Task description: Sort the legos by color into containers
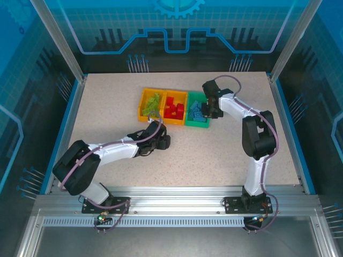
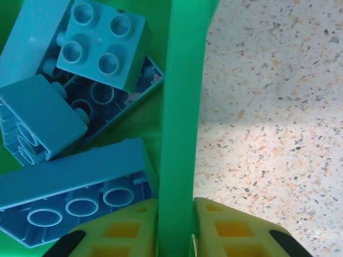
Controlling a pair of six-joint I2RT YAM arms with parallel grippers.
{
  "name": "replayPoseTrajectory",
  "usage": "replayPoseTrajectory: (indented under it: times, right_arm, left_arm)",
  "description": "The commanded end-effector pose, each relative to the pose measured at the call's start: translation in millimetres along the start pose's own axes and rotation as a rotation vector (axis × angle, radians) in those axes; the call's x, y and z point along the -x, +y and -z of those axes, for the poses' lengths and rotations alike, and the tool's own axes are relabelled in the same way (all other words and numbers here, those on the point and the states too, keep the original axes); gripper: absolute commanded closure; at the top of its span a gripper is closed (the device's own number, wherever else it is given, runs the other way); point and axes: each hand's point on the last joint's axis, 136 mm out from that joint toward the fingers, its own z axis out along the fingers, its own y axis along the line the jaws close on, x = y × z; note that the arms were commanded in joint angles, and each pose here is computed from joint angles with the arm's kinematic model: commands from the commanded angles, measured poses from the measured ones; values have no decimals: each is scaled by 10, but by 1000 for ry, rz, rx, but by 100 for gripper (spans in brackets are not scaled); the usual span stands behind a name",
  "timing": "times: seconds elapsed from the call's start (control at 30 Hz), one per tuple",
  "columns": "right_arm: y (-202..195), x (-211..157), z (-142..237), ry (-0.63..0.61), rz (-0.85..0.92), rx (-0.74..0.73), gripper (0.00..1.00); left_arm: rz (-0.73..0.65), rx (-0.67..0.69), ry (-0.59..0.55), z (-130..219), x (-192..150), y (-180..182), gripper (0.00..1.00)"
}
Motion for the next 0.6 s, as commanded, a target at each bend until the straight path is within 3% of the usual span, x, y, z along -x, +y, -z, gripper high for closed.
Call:
replayPoseTrajectory:
  times: [0.0,0.43,0.57]
  right_arm:
    - [165,-192,-11,32,43,27,79]
    - [629,-472,37,39,120,76,80]
    - [701,-526,49,46,100,82,71]
  left_arm:
    - [24,-28,-41,162,183,-97,37]
    - [-30,-102,-159,342,888,-504,36]
    - [-64,-99,-177,245,1069,-620,35]
